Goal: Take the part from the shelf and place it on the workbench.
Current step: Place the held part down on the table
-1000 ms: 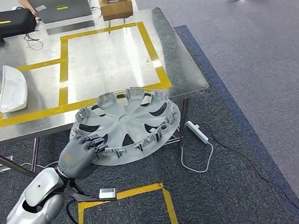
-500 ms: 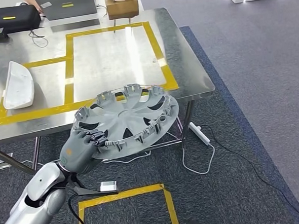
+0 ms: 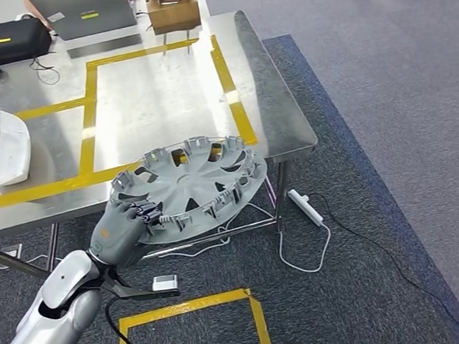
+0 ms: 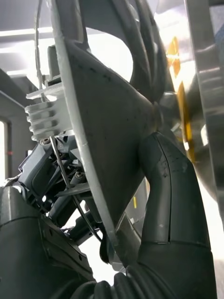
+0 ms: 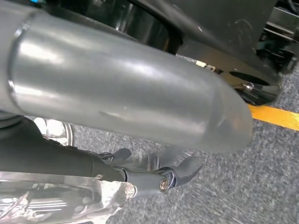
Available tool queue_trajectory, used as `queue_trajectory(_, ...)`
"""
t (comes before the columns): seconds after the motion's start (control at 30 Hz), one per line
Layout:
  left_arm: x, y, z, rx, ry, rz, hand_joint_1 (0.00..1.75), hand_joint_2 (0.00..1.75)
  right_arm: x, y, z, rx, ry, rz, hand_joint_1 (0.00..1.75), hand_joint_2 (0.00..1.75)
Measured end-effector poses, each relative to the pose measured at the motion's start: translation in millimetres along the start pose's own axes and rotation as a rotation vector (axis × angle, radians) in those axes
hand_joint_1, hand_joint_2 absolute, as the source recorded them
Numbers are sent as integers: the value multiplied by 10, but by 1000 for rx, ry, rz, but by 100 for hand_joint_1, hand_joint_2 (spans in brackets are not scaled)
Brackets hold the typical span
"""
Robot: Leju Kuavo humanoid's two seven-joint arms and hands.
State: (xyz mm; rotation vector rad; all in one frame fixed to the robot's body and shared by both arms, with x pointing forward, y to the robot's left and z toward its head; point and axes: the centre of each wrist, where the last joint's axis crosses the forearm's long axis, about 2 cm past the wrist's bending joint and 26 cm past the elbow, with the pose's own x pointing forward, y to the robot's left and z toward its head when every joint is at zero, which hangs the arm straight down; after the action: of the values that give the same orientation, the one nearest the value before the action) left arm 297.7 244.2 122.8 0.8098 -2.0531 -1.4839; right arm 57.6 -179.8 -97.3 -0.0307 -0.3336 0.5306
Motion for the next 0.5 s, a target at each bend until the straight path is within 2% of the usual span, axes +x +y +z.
queue_trajectory(0.27,-16,-69,76,-28,20,10,175,175,-48,41,13,9,11,2,0,0)
queue_trajectory(0.5,-49,-61,72,-27,27,4,175,175,38,-12,-5,-4,-6,7,0,0)
